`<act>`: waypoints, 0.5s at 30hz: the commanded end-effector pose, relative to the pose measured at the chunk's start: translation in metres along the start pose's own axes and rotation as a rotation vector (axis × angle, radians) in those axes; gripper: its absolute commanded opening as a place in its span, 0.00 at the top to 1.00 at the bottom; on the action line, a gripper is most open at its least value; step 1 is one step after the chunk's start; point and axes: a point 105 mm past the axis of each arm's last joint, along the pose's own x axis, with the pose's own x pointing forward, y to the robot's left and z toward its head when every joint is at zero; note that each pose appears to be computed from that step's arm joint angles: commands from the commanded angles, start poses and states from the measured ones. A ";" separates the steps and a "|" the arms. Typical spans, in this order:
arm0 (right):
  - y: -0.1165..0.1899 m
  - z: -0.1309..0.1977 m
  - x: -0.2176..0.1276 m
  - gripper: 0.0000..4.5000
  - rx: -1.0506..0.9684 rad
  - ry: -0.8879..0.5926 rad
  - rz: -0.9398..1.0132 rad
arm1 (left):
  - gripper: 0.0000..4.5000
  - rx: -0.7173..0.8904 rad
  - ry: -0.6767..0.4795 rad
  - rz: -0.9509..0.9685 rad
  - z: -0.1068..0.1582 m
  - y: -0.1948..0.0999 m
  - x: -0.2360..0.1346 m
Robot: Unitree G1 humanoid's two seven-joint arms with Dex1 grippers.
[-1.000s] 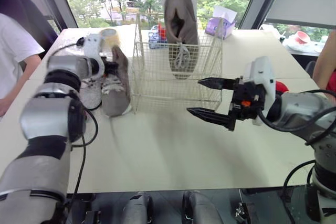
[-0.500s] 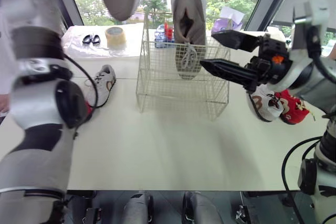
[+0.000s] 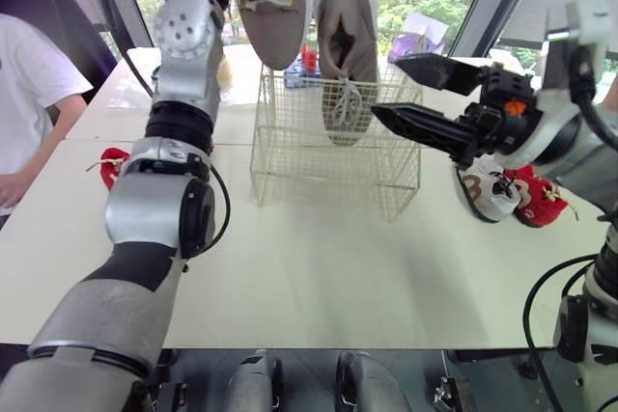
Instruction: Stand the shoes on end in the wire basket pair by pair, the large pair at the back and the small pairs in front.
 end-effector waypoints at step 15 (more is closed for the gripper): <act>0.012 0.014 -0.001 0.00 -0.058 -0.052 -0.023 | 0.95 0.190 -0.282 0.112 0.062 -0.014 0.018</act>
